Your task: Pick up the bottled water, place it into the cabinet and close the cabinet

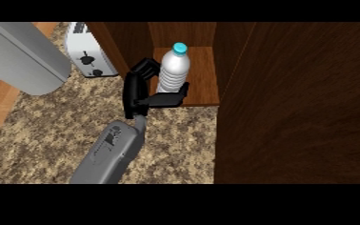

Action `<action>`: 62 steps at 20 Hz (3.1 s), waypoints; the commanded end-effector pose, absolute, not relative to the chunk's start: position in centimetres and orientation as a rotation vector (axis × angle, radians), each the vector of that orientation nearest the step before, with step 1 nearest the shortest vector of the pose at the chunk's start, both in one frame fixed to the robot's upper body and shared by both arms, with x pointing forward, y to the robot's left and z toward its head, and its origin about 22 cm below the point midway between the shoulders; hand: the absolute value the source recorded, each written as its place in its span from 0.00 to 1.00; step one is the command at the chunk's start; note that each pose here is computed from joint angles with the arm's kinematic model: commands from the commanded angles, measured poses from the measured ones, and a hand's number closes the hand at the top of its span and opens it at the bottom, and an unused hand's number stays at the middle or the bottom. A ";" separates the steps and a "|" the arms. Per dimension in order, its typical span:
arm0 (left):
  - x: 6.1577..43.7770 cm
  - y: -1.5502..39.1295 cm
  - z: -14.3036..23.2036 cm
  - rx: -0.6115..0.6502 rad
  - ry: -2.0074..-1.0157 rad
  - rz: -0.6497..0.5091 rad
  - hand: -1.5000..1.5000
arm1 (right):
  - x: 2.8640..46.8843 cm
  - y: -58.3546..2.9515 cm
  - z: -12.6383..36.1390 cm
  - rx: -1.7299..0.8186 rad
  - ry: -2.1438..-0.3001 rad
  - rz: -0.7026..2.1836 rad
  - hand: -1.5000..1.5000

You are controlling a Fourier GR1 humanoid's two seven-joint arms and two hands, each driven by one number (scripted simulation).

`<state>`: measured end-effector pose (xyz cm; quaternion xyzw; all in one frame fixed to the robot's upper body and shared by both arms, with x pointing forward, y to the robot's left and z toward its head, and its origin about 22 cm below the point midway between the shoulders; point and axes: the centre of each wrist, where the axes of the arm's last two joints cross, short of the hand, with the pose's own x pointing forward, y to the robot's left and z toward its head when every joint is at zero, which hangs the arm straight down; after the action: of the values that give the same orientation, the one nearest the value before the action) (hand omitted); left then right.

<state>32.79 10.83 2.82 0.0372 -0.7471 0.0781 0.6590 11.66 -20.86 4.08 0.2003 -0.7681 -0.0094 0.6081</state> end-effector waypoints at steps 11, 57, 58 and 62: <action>38.2 11.1 5.8 0.297 -1.731 0.014 1.00 | 11.8 -20.8 3.9 0.506 -1.767 -0.008 0.00; 42.1 14.8 3.1 0.049 -1.936 0.037 0.00 | 10.9 -21.4 3.7 0.425 -1.779 -0.036 0.00; 41.5 14.7 2.2 0.038 -1.938 0.042 0.00 | 11.1 -20.7 3.8 0.422 -1.779 -0.029 0.00; 40.6 13.0 2.9 -0.014 -1.955 0.028 0.00 | 10.2 -20.9 3.7 0.427 -1.779 -0.033 0.00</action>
<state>41.48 10.64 3.60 -0.0039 -0.8273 -0.0063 0.5618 10.50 -21.08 3.93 0.1880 -0.7699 -0.0118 0.6098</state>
